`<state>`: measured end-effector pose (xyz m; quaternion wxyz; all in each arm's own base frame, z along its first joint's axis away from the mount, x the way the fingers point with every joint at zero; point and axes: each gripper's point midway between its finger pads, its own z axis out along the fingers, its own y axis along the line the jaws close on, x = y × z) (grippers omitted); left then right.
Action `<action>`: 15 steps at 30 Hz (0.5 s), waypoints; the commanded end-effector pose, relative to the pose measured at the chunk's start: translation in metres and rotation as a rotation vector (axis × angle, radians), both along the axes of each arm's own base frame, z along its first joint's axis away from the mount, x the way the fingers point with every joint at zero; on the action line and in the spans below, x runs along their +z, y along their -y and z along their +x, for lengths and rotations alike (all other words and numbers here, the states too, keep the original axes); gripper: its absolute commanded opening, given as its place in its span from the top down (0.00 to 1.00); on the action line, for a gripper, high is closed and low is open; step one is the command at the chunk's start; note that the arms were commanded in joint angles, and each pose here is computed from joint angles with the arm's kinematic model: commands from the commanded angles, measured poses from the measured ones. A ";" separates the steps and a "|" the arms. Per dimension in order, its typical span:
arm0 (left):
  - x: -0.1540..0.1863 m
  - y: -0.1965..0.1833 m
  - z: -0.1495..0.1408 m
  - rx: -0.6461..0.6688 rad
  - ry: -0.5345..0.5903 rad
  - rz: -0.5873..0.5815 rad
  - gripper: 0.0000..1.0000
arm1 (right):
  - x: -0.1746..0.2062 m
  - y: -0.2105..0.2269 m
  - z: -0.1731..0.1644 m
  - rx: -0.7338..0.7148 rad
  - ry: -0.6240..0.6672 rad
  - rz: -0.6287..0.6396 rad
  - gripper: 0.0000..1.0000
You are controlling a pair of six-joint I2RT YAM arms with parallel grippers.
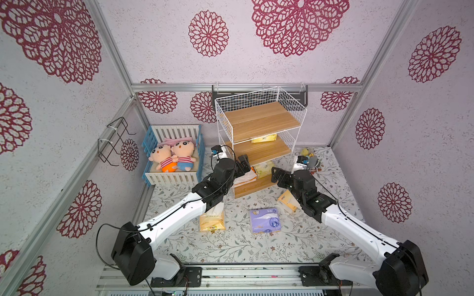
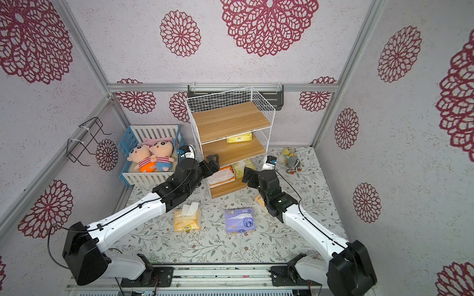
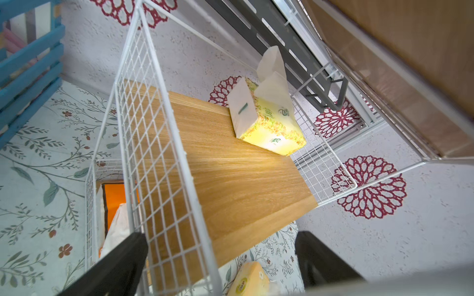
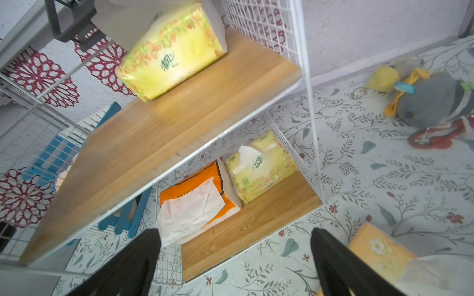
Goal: Remove the tissue boxes from the shelf
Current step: Pick up a box of tissues from the shelf.
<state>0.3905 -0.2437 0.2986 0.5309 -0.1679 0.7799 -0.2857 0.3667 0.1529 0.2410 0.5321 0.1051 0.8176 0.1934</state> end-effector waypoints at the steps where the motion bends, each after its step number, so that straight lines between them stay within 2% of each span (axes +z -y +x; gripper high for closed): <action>1: 0.012 -0.007 0.005 0.025 0.045 0.010 0.03 | 0.010 0.004 -0.012 0.001 0.009 0.059 0.06; 9: 0.018 0.000 -0.019 -0.107 0.068 0.074 0.03 | -0.044 -0.017 -0.029 0.068 -0.127 0.251 0.13; 15: 0.006 -0.009 -0.047 -0.157 0.048 0.122 0.03 | -0.051 -0.043 -0.027 0.170 -0.097 0.406 0.14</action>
